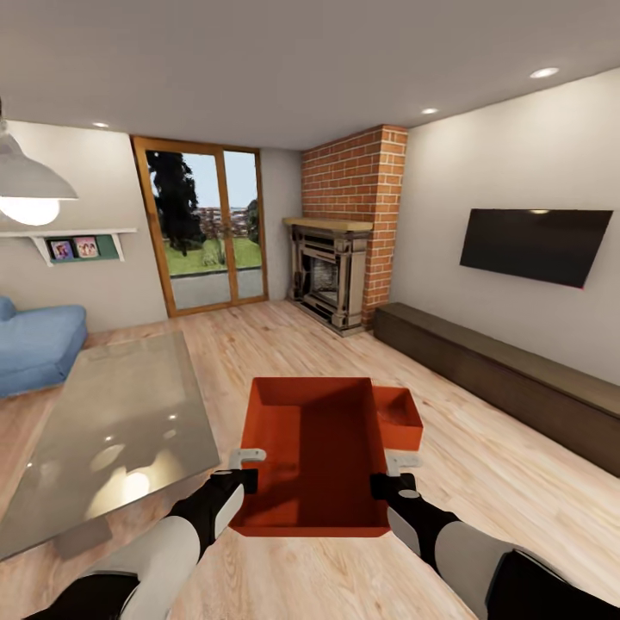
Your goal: Move the two storage containers from the living room to the garage. In the garage, place one container on the floor and stack the other container on top of it (either order is fine).
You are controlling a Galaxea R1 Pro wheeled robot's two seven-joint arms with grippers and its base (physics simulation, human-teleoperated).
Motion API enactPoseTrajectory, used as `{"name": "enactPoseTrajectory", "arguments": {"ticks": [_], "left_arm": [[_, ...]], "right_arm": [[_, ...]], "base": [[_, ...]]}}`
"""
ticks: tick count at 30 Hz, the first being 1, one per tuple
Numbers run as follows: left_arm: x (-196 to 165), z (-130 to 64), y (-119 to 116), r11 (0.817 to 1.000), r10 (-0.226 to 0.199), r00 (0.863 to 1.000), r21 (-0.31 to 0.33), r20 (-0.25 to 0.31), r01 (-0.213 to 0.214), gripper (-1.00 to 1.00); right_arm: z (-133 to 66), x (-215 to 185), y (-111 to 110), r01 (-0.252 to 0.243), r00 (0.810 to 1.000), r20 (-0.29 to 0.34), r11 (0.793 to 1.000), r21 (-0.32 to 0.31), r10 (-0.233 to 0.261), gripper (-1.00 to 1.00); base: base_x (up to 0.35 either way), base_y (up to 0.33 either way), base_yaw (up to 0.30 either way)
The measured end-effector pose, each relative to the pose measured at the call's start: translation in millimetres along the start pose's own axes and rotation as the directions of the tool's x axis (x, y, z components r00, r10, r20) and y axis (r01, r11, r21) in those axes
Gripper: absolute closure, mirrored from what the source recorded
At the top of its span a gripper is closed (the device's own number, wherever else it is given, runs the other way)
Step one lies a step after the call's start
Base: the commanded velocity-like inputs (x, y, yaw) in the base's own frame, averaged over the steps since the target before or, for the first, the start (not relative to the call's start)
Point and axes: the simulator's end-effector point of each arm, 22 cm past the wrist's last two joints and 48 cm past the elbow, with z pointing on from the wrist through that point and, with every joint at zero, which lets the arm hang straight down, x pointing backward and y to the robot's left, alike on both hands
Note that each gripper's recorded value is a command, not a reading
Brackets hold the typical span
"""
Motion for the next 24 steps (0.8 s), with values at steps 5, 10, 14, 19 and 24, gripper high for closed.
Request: {"name": "enactPoseTrajectory", "arguments": {"ticks": [5, 10, 14, 19, 24], "left_arm": [[0.0, 0.0, -0.2, 1.000, 0.000, 1.000, 0.000, 0.000, 0.000, 1.00], [0.1, 0.0, 0.1, 1.000, 0.000, 1.000, 0.000, 0.000, 0.000, 1.00], [0.0, 0.0, 0.2, 1.000, 0.000, 1.000, 0.000, 0.000, 0.000, 1.00], [0.0, 0.0, 0.1, 1.000, 0.000, 1.000, 0.000, 0.000, 0.000, 1.00], [0.0, 0.1, 0.2, 1.000, 0.000, 1.000, 0.000, 0.000, 0.000, 1.00]], "right_arm": [[0.0, 0.1, -0.2, 0.000, 1.000, 0.000, 1.000, 0.000, 0.000, 1.00], [-0.1, 0.1, 0.1, 0.000, 1.000, 0.000, 1.000, 0.000, 0.000, 1.00], [0.0, 0.0, 0.2, 0.000, 1.000, 0.000, 1.000, 0.000, 0.000, 1.00], [0.0, 0.1, 0.1, 0.000, 1.000, 0.000, 1.000, 0.000, 0.000, 1.00], [0.0, 0.1, 0.2, 0.000, 1.000, 0.000, 1.000, 0.000, 0.000, 1.00]], "base": [[0.000, 0.000, 0.274], [0.000, 0.000, 0.274], [0.000, 0.000, 0.274], [0.000, 0.000, 0.274], [0.000, 0.000, 0.274]]}}
